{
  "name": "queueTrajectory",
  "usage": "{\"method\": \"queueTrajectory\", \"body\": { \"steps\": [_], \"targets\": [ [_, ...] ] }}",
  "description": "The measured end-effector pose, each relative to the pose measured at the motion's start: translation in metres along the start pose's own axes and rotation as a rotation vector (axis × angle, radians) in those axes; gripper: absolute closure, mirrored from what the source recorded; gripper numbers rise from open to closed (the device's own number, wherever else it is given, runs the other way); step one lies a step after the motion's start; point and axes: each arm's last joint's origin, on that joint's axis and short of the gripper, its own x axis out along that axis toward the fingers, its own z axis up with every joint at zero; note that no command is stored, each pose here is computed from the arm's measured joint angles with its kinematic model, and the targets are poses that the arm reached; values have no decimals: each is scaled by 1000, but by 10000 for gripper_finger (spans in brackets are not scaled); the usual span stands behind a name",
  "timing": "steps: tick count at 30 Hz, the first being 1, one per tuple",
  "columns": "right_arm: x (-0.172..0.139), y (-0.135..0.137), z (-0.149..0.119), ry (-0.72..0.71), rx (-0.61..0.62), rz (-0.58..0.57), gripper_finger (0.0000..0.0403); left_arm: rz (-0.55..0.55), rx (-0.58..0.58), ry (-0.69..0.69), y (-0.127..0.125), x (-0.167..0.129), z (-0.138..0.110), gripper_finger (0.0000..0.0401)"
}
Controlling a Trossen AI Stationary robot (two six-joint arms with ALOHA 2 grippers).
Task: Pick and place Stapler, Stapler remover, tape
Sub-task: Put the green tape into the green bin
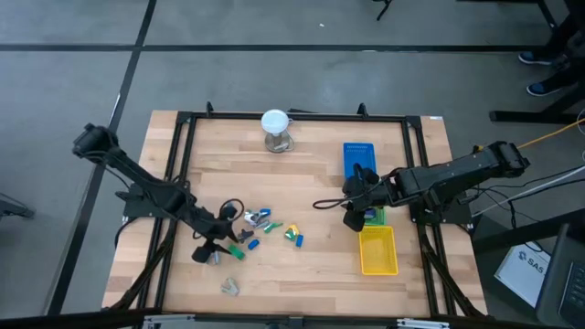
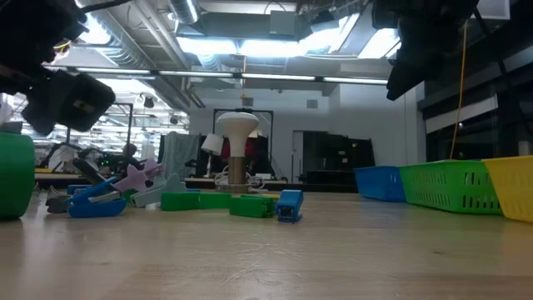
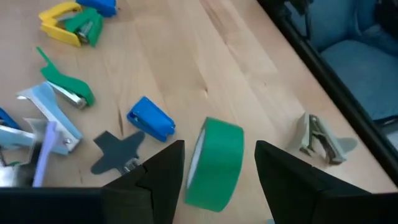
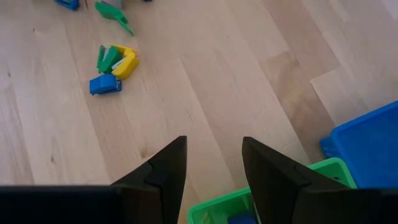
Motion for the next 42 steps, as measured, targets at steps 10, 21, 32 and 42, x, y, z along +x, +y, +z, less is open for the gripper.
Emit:
{"method": "queueTrajectory", "body": {
  "steps": [10,21,32,42],
  "targets": [
    [0,0,0,0,1,0,242,69,105,21,-9,8,-7,176],
    [0,0,0,1,0,0,242,135,114,23,-9,19,-10,224],
    [0,5,7,-70,6,50,242,113,-22,-108,7,15,8,299],
    [-3,13,20,-206,-99,122,242,432,-2,-571,41,-30,54,299]
  ]
}}
